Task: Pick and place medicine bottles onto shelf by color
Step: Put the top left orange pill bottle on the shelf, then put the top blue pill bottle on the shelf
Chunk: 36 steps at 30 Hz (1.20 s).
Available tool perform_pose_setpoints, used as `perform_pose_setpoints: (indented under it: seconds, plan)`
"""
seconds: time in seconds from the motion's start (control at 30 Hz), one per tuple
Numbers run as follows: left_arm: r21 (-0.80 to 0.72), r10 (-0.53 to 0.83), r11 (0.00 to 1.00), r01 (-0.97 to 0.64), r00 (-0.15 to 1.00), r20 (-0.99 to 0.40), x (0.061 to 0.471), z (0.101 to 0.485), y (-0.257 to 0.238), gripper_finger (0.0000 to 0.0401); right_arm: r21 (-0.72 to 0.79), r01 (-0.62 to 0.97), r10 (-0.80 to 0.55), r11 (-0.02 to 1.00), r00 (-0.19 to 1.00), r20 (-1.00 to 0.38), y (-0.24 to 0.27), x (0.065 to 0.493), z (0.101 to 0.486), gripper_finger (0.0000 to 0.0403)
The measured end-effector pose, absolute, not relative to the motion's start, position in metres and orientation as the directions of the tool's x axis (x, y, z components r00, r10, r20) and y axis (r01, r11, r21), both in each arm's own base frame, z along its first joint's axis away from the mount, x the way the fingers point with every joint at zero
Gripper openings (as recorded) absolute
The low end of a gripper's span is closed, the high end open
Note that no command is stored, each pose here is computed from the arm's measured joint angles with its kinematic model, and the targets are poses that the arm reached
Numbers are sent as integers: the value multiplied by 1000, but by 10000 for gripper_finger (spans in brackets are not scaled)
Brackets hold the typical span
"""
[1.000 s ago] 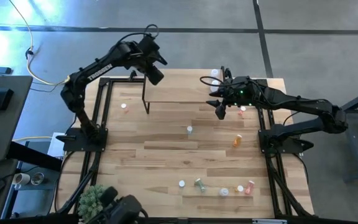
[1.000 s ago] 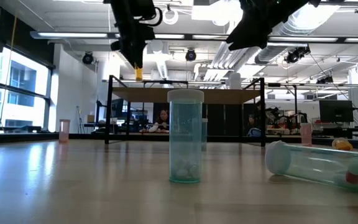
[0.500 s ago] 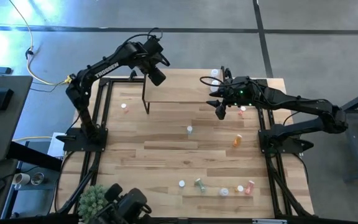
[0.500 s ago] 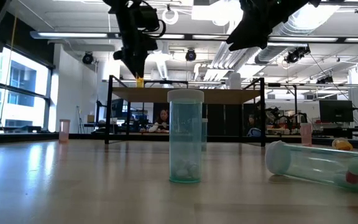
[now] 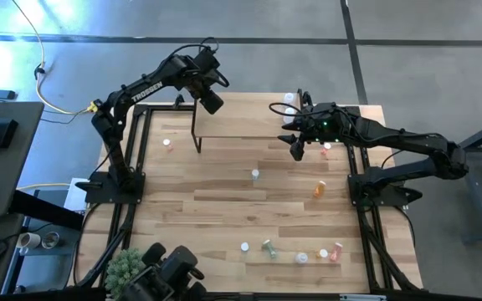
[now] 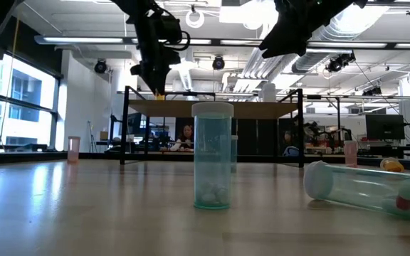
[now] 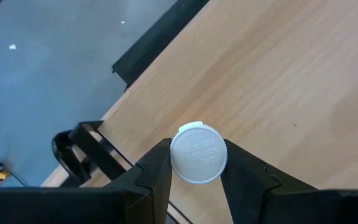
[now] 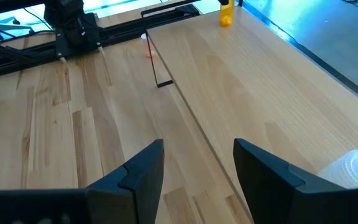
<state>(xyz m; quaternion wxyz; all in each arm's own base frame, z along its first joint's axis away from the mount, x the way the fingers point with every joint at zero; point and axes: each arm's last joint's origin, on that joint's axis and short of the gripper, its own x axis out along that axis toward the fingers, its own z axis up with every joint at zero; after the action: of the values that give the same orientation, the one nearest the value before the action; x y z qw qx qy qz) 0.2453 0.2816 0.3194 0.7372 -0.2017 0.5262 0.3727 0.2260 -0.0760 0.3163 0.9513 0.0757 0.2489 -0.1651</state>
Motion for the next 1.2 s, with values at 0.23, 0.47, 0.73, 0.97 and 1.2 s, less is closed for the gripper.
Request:
perform_pose_setpoints:
  seconds: [0.23, 0.47, 0.73, 0.97, 1.2]
  plan:
    - [92, 336, 639, -764, 170, -927, 246, 319, 281, 114, 62, 352, -277, 934, 822, -499, -76, 226, 316, 184]
    - [92, 335, 645, -759, 172, -927, 249, 319, 279, 142, 62, 352, -277, 934, 822, -499, -76, 226, 316, 184]
    - [93, 342, 644, -760, 178, -923, 249, 320, 279, 177, 62, 352, -277, 934, 822, -499, -76, 226, 316, 184]
    - [89, 374, 664, -743, 226, -900, 249, 339, 280, 184, 62, 352, -277, 934, 822, -499, -76, 226, 316, 184]
    - [44, 392, 692, -720, 324, -861, 249, 370, 277, 184, 86, 364, -277, 927, 822, -498, -76, 226, 316, 184]
